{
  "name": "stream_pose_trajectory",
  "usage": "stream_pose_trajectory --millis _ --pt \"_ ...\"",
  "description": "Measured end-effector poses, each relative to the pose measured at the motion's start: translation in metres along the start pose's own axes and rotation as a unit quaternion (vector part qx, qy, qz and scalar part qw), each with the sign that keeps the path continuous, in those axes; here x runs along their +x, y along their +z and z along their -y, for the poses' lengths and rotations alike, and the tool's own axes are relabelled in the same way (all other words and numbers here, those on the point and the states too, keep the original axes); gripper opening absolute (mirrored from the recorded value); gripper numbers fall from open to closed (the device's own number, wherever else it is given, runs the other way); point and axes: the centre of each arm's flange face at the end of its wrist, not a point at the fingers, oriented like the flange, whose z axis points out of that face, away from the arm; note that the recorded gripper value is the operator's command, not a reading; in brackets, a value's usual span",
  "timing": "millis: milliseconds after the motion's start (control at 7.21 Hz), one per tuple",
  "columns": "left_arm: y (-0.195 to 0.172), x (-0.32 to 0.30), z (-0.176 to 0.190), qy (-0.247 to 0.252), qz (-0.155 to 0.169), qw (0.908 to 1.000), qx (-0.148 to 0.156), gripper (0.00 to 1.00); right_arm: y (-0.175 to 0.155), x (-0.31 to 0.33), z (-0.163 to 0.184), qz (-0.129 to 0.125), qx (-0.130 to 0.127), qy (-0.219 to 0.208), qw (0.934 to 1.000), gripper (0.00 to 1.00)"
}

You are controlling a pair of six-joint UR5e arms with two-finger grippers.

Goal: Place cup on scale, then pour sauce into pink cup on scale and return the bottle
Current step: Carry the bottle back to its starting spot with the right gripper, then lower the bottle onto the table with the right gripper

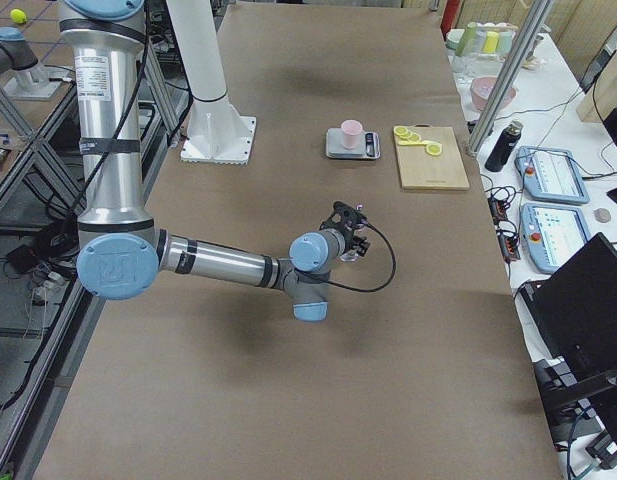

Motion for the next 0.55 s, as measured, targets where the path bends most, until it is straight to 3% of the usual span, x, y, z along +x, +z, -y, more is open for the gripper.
stream_pose_trajectory --millis 555 --pt "-0.005 0.003 0.004 0.009 0.001 0.9999 0.007 0.99 -0.008 0.007 -0.038 -0.003 -0.001 0.002 1.0 0.37"
